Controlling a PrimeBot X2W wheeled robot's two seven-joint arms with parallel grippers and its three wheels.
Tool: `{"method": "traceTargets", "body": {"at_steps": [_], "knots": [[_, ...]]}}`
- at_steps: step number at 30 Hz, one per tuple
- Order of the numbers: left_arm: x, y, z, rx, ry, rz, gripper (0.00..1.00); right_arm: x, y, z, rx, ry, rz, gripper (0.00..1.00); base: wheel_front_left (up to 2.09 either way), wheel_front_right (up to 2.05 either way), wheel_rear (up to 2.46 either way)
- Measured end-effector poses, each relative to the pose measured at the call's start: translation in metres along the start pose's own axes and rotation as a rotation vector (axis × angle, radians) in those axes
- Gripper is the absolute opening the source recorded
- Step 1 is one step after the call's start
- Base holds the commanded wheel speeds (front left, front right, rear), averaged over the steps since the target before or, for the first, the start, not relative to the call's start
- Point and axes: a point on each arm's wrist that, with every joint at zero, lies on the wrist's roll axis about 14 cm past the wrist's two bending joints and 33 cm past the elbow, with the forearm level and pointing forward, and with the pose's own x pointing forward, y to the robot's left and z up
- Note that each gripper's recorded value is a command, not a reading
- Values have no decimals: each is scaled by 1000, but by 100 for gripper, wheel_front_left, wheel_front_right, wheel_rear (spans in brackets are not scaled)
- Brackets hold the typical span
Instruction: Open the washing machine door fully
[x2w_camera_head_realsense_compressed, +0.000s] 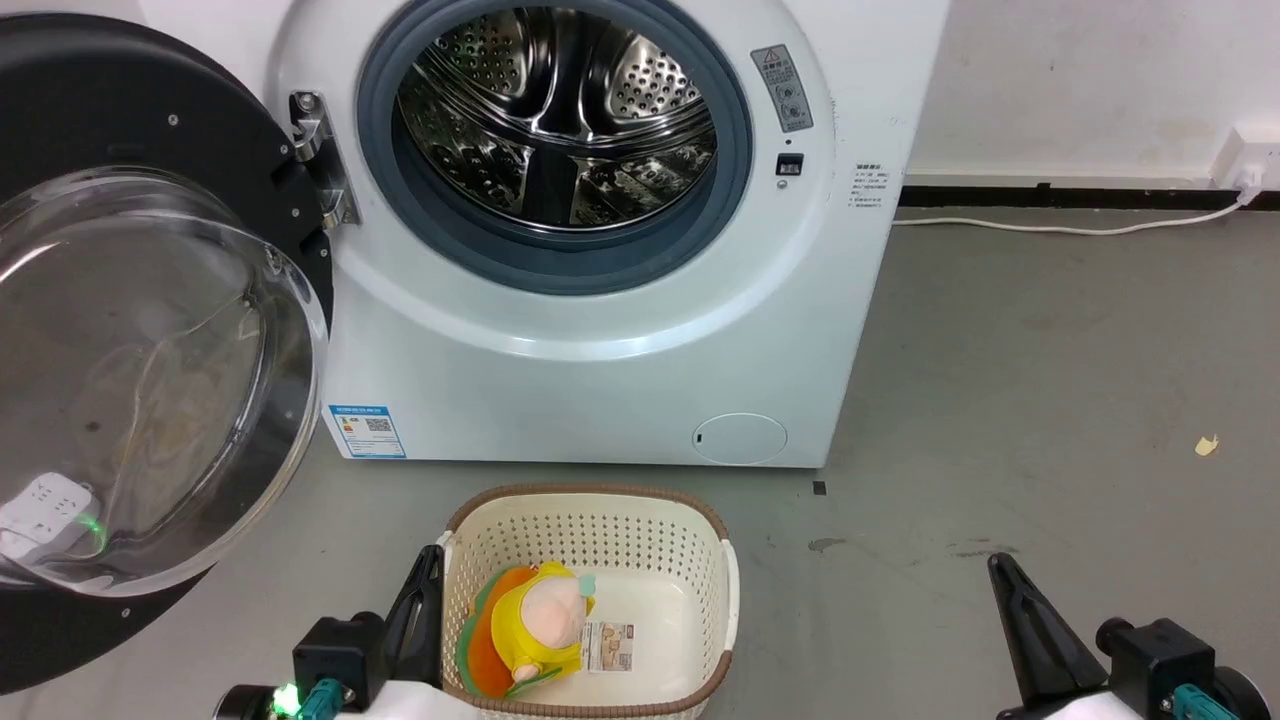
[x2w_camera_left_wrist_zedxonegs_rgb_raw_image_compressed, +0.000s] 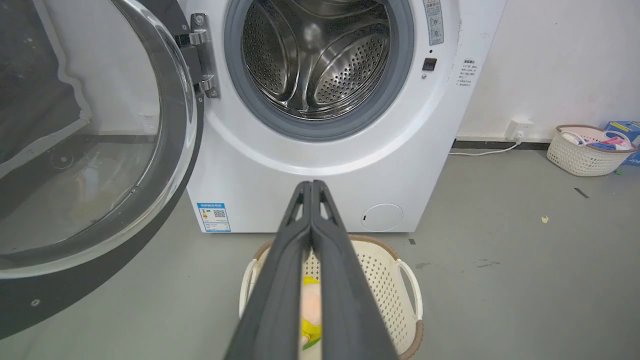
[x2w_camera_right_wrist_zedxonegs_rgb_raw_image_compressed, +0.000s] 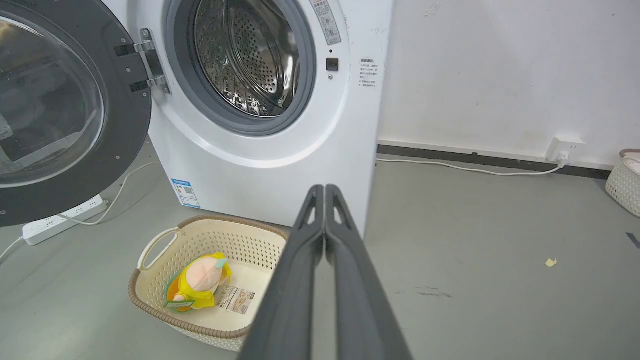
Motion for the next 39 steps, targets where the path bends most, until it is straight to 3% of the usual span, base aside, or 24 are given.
{"method": "traceTargets", "body": {"at_steps": [39], "knots": [[12, 8, 9, 60, 19, 11, 0, 10, -2, 5, -39, 34, -1, 0, 0, 0, 0]]}}
